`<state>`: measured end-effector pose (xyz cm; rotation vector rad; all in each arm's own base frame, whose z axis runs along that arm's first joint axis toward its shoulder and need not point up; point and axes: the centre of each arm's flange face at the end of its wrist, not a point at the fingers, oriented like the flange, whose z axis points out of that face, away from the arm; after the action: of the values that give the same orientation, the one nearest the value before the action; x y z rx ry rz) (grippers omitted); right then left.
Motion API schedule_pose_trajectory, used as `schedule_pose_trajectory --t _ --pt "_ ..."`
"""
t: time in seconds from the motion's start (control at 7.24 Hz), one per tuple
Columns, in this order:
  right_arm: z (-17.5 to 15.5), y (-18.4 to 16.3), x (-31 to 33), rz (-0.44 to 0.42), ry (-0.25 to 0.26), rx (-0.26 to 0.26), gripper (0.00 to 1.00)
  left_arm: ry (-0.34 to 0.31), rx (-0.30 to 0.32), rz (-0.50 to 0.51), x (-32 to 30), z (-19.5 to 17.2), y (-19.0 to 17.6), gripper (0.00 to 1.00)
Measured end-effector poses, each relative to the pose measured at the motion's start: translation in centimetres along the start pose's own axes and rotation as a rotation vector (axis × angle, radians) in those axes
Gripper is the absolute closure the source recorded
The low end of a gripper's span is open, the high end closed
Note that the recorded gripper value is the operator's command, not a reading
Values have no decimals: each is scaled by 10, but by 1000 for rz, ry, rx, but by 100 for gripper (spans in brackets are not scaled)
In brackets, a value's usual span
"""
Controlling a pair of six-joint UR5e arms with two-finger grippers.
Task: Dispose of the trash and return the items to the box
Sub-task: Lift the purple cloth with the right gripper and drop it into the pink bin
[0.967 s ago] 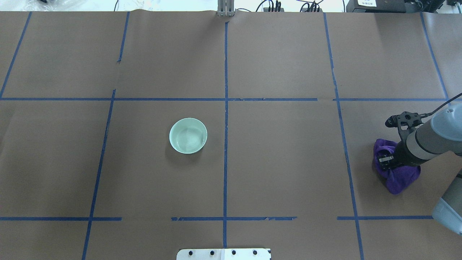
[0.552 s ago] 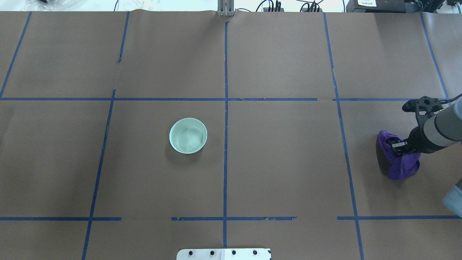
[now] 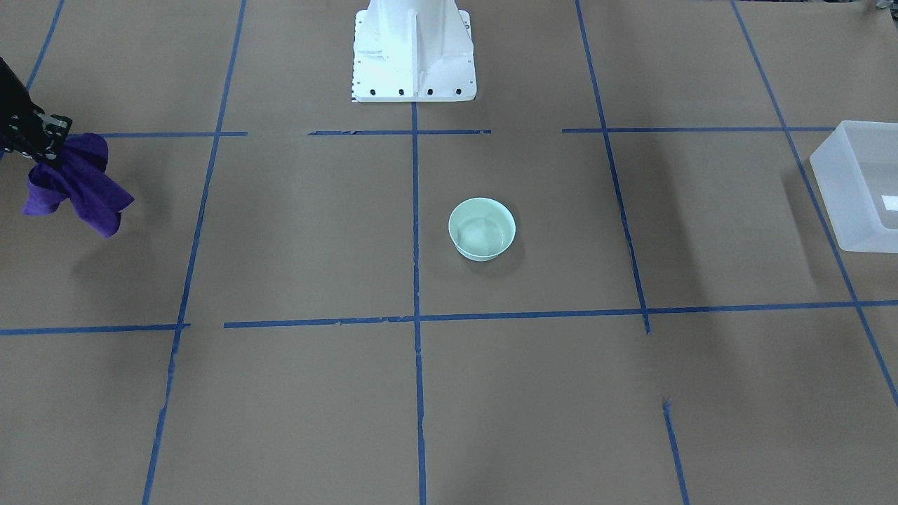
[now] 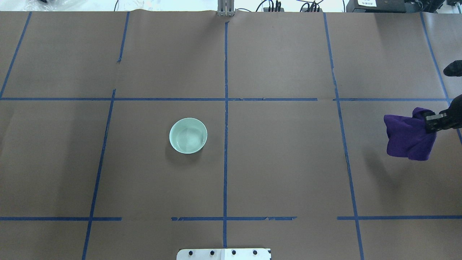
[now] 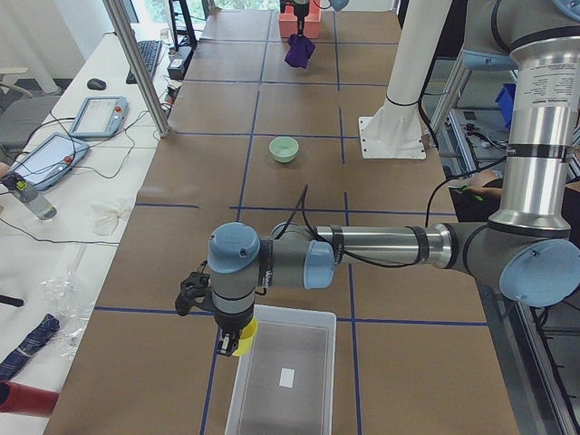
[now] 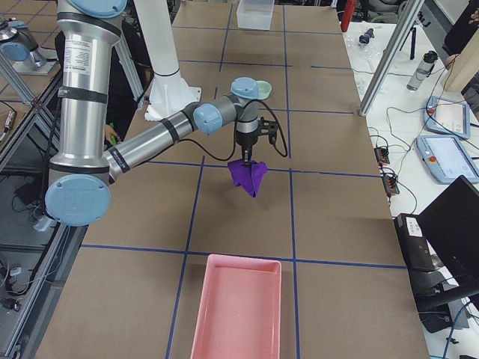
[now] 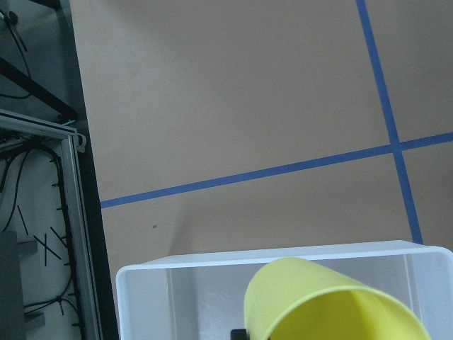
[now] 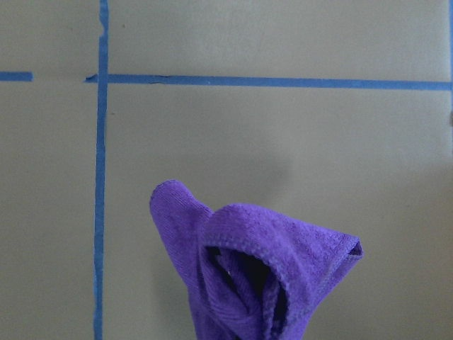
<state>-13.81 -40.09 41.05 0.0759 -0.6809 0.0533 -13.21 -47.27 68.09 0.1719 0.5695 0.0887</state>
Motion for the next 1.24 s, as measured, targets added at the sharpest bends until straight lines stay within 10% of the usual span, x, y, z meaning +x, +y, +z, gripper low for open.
schedule_pose_trajectory --t 0.55,1.1,1.24 --pt "-94 -20 53 77 -139 116 100 146 -56 49 44 66 46 100" --pt "-126 -24 80 108 -168 181 100 236 -76 111 51 121 71 100" --pt "-129 -24 83 104 -170 186 100 244 -79 120 53 125 72 54"
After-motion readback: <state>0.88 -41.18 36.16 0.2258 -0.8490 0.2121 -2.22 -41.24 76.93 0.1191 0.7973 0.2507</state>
